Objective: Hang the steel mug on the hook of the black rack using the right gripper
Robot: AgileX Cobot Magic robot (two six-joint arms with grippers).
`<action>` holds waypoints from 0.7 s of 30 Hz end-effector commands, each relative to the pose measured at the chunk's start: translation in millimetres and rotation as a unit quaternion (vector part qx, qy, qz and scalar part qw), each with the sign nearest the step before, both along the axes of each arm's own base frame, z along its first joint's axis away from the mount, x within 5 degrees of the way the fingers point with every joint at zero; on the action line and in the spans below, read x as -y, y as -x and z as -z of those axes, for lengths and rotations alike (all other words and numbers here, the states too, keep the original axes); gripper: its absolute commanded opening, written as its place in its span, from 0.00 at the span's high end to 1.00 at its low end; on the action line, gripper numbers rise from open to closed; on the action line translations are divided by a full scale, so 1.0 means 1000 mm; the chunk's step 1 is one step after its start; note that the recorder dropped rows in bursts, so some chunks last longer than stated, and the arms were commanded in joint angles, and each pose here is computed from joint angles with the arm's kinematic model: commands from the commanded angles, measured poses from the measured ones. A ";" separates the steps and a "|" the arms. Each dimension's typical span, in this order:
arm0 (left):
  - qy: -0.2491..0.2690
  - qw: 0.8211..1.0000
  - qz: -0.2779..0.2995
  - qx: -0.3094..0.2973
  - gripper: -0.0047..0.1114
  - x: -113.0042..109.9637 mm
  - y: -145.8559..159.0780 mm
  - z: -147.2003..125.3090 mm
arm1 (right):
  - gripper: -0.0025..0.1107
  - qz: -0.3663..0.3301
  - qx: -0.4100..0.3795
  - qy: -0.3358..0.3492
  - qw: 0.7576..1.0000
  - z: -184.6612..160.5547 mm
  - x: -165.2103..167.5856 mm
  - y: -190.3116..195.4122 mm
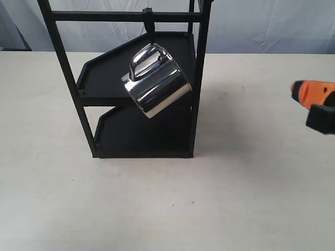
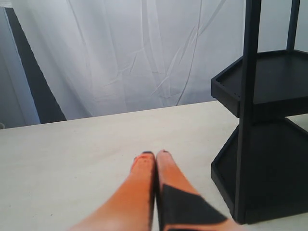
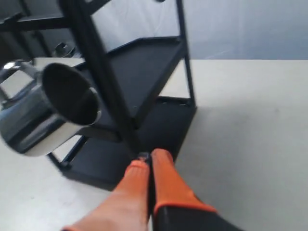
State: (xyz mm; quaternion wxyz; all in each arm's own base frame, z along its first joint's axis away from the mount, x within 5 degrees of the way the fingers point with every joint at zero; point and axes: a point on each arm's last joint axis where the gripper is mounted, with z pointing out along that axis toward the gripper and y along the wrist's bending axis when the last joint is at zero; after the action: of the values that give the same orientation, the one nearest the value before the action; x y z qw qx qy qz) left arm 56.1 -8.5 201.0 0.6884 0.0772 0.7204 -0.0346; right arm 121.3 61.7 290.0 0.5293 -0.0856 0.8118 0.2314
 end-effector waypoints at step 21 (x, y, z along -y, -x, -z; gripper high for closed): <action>0.002 1.000 0.002 0.005 0.95 0.000 0.000 -0.001 | 0.99 0.249 0.132 -0.064 0.957 0.089 0.058 0.065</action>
State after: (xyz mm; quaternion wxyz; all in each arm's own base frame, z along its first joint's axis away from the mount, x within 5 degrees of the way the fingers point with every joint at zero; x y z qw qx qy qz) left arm 56.1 -8.5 201.0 0.6884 0.0772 0.7204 -0.0346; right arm 56.9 4.2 202.4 0.6771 0.1280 0.7114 0.1381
